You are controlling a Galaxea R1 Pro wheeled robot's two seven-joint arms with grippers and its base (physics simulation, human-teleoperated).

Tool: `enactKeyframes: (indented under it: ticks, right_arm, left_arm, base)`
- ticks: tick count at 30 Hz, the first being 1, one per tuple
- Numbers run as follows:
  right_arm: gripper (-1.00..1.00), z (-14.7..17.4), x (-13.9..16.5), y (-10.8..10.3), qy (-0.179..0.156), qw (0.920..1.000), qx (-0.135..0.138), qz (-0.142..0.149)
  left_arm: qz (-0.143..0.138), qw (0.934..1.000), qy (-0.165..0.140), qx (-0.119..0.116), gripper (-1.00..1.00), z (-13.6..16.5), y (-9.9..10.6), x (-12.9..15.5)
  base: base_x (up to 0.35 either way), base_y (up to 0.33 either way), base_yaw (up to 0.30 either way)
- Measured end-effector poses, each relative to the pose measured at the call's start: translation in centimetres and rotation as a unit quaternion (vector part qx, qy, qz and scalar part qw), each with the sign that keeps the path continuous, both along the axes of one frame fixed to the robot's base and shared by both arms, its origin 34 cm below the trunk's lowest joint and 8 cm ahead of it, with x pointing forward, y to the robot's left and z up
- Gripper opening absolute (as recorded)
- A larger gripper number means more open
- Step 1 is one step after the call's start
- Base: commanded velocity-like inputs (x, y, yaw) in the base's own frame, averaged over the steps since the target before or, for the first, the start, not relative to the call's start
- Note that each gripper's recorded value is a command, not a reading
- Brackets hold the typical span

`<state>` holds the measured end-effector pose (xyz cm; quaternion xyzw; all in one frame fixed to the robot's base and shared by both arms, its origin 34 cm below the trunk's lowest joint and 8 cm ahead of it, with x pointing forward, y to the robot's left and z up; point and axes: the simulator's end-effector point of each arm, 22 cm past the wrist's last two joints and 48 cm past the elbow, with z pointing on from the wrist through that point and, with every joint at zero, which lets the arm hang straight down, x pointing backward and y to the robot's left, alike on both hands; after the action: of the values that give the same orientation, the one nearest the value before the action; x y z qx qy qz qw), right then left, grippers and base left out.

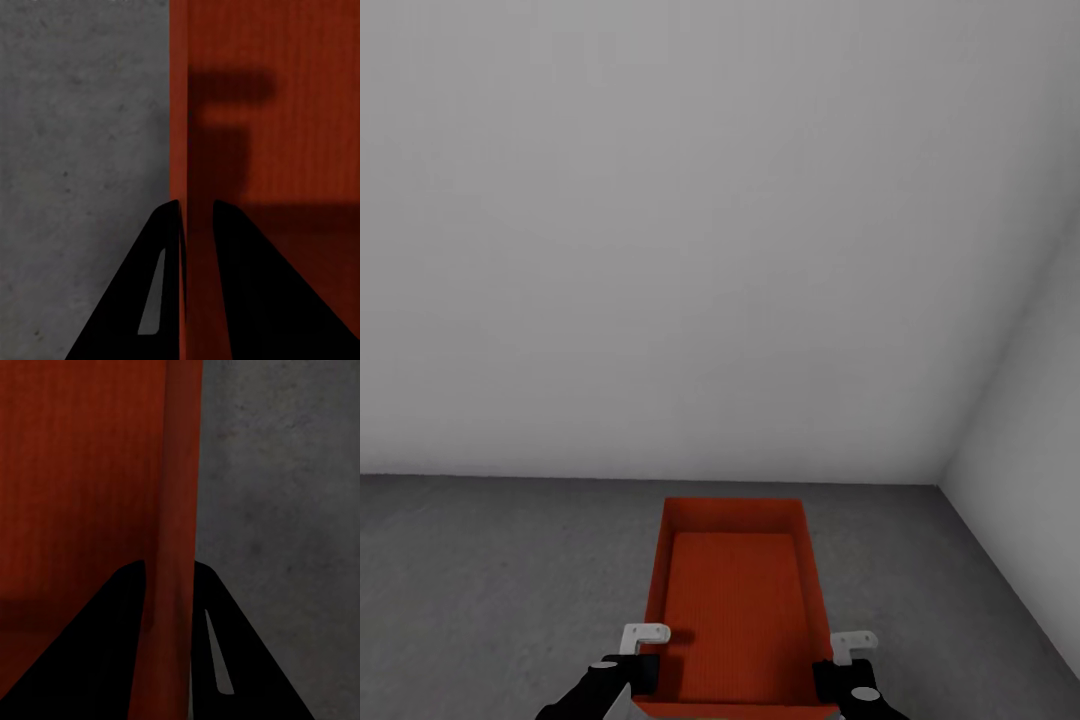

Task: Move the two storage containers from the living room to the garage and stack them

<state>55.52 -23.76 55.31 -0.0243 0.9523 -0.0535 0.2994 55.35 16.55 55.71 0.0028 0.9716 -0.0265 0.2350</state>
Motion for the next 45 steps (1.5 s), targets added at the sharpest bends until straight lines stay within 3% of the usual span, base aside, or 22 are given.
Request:
enactKeyframes:
  ticks: [45]
  right_arm:
    - [-1.00, -8.4, -0.8, 0.0, 0.005, 1.0000, 0.000, 0.000]
  left_arm:
    - [0.000, 1.0000, 0.005, 0.000, -1.00, -8.4, 0.0, -0.8]
  base:
    - [0.000, 0.000, 0.000]
